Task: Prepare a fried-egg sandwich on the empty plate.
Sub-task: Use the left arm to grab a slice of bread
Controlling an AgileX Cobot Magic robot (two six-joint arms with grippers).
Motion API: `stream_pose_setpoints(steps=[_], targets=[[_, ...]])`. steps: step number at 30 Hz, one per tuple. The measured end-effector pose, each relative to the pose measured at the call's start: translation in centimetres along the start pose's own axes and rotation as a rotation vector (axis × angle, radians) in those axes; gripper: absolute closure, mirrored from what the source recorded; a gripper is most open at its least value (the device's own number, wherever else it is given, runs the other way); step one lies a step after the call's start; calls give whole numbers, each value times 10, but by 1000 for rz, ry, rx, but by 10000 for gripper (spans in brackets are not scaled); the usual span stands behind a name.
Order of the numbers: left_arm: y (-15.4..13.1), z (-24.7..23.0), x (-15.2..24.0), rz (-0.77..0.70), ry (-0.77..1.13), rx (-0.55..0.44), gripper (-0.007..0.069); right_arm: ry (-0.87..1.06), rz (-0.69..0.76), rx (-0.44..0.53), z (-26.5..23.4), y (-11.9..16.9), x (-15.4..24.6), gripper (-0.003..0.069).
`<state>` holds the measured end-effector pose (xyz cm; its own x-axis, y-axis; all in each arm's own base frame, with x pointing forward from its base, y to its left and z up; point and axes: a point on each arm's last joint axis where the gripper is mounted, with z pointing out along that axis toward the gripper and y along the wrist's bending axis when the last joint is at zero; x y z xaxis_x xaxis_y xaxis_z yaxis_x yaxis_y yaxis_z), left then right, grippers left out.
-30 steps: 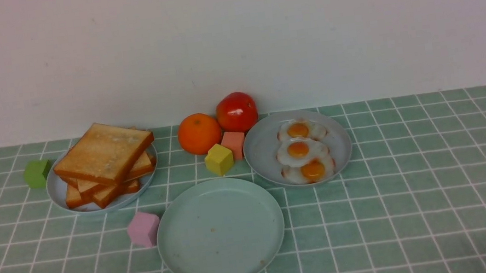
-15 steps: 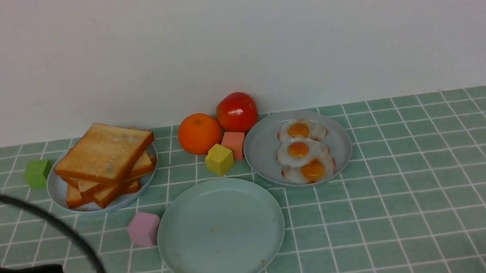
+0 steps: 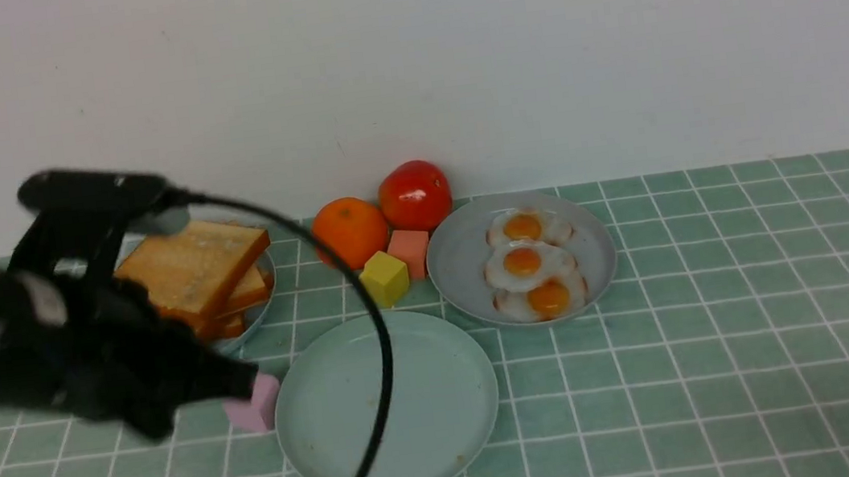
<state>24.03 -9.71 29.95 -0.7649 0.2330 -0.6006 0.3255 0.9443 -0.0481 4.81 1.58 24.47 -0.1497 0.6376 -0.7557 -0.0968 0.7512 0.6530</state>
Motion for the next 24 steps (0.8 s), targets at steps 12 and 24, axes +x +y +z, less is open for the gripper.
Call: stream_pose_setpoints(steps=[12,24], targets=[[68,96,-75,-95,98,-161,618,722,-595,-74,25,99,-83,658],[85,162,-89,66,52,-181,246,736,-626,-149,36,107,-81,656]])
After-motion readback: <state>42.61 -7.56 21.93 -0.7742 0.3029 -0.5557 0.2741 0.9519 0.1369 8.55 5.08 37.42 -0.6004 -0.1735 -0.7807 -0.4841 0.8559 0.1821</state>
